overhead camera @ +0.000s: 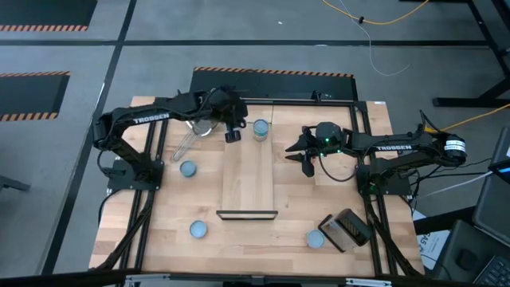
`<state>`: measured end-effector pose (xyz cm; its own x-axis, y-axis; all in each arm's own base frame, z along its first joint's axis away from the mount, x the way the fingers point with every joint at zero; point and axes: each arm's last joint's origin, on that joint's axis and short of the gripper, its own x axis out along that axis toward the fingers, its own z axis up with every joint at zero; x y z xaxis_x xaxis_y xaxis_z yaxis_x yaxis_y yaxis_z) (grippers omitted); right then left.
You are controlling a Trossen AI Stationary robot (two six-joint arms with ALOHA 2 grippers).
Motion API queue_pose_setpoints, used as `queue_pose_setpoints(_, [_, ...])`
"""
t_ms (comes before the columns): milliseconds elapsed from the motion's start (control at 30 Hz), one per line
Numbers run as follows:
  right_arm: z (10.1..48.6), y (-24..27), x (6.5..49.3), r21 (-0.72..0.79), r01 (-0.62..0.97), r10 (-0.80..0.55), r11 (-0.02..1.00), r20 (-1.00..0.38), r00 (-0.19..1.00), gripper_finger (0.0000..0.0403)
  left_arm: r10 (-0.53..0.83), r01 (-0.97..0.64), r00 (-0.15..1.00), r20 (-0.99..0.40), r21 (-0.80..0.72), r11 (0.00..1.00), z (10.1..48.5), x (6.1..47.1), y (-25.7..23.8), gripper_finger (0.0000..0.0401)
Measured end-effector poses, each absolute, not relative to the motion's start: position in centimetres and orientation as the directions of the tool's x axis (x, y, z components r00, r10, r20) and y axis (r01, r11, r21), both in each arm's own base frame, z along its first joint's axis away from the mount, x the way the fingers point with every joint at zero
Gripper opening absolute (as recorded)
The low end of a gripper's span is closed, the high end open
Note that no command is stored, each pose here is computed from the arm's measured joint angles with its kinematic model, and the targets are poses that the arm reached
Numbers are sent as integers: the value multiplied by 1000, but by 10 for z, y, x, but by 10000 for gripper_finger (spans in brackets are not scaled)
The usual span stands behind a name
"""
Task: Pick and place cans onto a shelf
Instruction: Put the canned saucy os on the shelf
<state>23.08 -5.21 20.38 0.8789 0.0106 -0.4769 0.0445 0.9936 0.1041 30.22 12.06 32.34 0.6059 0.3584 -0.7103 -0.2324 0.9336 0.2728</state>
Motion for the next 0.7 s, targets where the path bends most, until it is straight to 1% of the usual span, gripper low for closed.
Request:
queue_pose_setpoints(100, [204, -52, 231, 104, 45, 10, 994, -477, 879, 132, 374, -245, 581, -723, 282, 928, 324, 300, 121, 101])
queue_pose_setpoints(200, [204, -52, 231, 104, 45, 11, 994, -477, 879, 132, 357, -225, 534, -766, 278, 934, 320, 296, 119, 119])
queue_pose_setpoints(267, [204, -52, 231, 104, 45, 10, 994, -477, 879, 132, 339, -159, 487, -805, 300, 941, 316, 291, 117, 122])
queue_pose_setpoints(400, [204, -52, 231, 104, 45, 10, 994, -477, 879, 132, 300, 30, 388, -872, 337, 941, 308, 282, 113, 120])
queue_pose_setpoints(567, [204, -52, 231, 104, 45, 10, 994, -477, 879, 132, 278, 171, 332, -901, 347, 922, 291, 277, 112, 121])
queue_pose_setpoints(700, [204, -52, 231, 104, 45, 10, 994, -477, 879, 132, 272, 246, 316, -909, 356, 902, 277, 276, 111, 118])
